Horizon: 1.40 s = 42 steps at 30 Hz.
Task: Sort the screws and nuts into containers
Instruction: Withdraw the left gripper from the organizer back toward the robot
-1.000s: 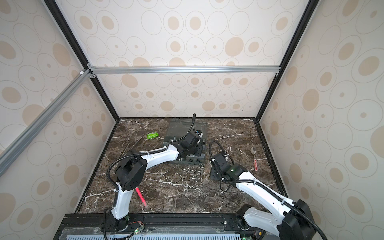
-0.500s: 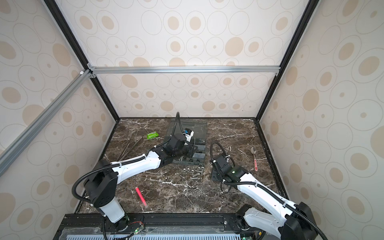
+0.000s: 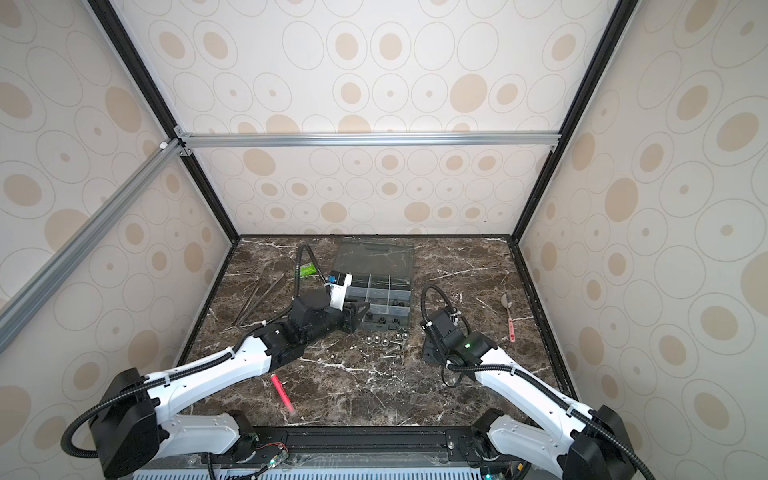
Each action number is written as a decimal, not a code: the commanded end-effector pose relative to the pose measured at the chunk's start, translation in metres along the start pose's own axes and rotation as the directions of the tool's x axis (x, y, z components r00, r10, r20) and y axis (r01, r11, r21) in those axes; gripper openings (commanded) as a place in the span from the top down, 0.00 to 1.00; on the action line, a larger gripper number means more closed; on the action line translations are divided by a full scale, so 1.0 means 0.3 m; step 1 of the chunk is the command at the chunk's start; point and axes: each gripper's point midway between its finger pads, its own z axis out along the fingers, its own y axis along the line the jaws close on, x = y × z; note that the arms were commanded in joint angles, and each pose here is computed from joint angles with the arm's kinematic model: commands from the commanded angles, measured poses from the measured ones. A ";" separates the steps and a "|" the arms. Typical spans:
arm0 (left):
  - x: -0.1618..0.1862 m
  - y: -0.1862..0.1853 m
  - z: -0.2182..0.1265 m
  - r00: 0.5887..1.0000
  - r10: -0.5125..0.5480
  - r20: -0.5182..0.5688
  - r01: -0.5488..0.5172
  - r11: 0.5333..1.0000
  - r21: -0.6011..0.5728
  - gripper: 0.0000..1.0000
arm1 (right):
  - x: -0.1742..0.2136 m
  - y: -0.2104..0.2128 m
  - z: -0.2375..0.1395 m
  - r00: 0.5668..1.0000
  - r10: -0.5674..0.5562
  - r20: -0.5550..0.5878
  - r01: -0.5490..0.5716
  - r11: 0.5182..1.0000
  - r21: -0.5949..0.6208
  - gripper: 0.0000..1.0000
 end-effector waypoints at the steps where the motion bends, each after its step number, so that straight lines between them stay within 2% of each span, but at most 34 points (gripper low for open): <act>1: -0.046 0.009 -0.054 0.995 -0.053 0.083 0.052 0.999 0.013 0.54 | 0.005 0.004 -0.001 1.000 -0.001 0.003 0.001 1.000 -0.007 0.58; 13: 0.011 0.104 -0.181 0.987 -0.081 0.138 0.090 0.994 -0.057 0.51 | 0.036 0.051 0.041 0.998 -0.050 -0.048 0.047 0.997 -0.064 0.55; 26: 0.068 0.161 -0.241 0.972 -0.156 0.176 0.171 0.982 -0.075 0.48 | 0.046 0.148 0.072 0.984 -0.157 -0.080 0.148 0.982 -0.118 0.48; 35: 0.085 0.199 -0.281 0.964 -0.173 0.204 0.197 0.975 -0.103 0.47 | 0.061 0.250 0.105 0.949 -0.295 -0.115 0.275 0.948 -0.160 0.44; 42: 0.107 0.214 -0.296 0.960 -0.191 0.205 0.217 0.970 -0.110 0.47 | 0.066 0.324 0.143 0.910 -0.391 -0.141 0.362 0.912 -0.193 0.37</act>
